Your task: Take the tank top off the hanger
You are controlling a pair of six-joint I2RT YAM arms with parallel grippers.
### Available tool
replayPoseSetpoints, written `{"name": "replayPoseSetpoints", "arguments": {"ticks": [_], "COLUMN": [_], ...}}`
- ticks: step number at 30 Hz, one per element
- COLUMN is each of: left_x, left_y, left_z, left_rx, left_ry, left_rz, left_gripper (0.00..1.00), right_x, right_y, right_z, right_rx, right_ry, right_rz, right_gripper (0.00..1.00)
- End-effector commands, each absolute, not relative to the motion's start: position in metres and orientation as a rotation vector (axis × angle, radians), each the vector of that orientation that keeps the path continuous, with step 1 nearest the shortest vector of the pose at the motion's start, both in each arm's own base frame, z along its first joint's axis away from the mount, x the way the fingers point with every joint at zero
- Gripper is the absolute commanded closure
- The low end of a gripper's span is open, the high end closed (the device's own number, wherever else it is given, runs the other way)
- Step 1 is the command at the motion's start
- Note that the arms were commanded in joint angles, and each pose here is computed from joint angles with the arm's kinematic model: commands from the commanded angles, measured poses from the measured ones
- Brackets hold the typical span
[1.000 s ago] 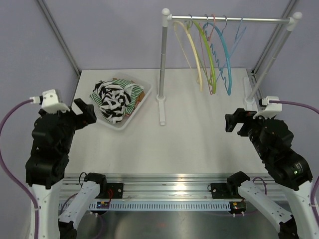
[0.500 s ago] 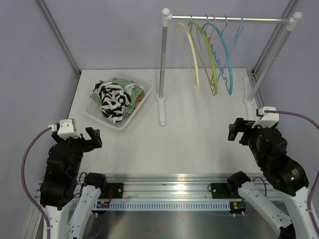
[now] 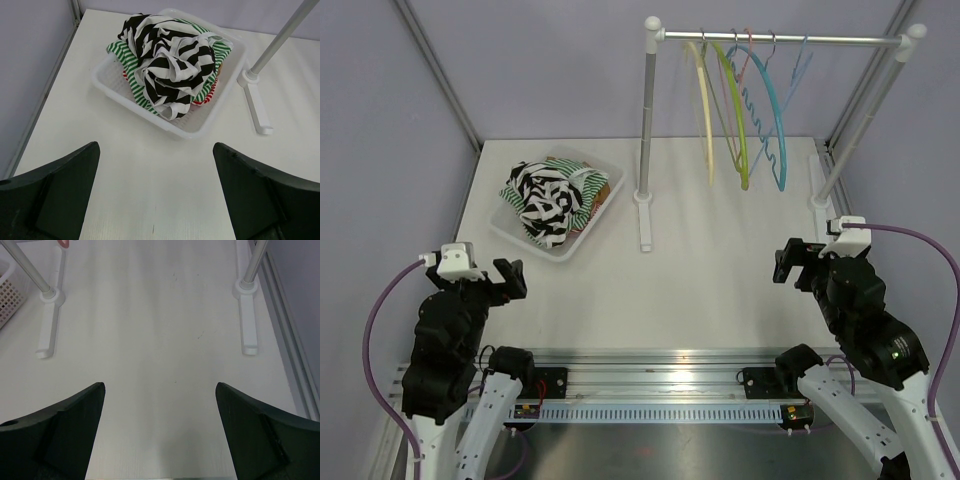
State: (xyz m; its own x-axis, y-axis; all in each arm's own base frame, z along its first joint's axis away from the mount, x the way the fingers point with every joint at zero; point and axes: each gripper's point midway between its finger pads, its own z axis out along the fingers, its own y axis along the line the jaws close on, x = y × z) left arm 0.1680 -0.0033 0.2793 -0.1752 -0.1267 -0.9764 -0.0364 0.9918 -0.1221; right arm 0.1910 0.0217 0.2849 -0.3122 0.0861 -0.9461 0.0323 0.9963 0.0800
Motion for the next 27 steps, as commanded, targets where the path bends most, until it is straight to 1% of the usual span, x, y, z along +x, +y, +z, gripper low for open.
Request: {"name": "replayPoseSetpoints", "arguments": {"ticks": [1,9,27], "left_x": [0.173,0.179,0.187], "left_y": [-0.007,-0.017,-0.016], "left_z": [0.292,0.290,0.284], "left_rx": [-0.101,-0.072,-0.095], "left_ry": [1.688,1.706,1.747], "left_rz": [-0.099,-0.143,-0.132], "left_gripper": [0.01,0.01,0.01], "right_x": [0.198,0.198,0.195], "right_y": [0.021,0.019,0.019], "right_z": [0.300,0.306,0.306], "right_rx": [0.105,0.110,0.098], "right_ry": [1.826,1.827,1.838], "right_rz": [0.051,0.045,0.045], "right_gripper": [0.00,0.00,0.00]}}
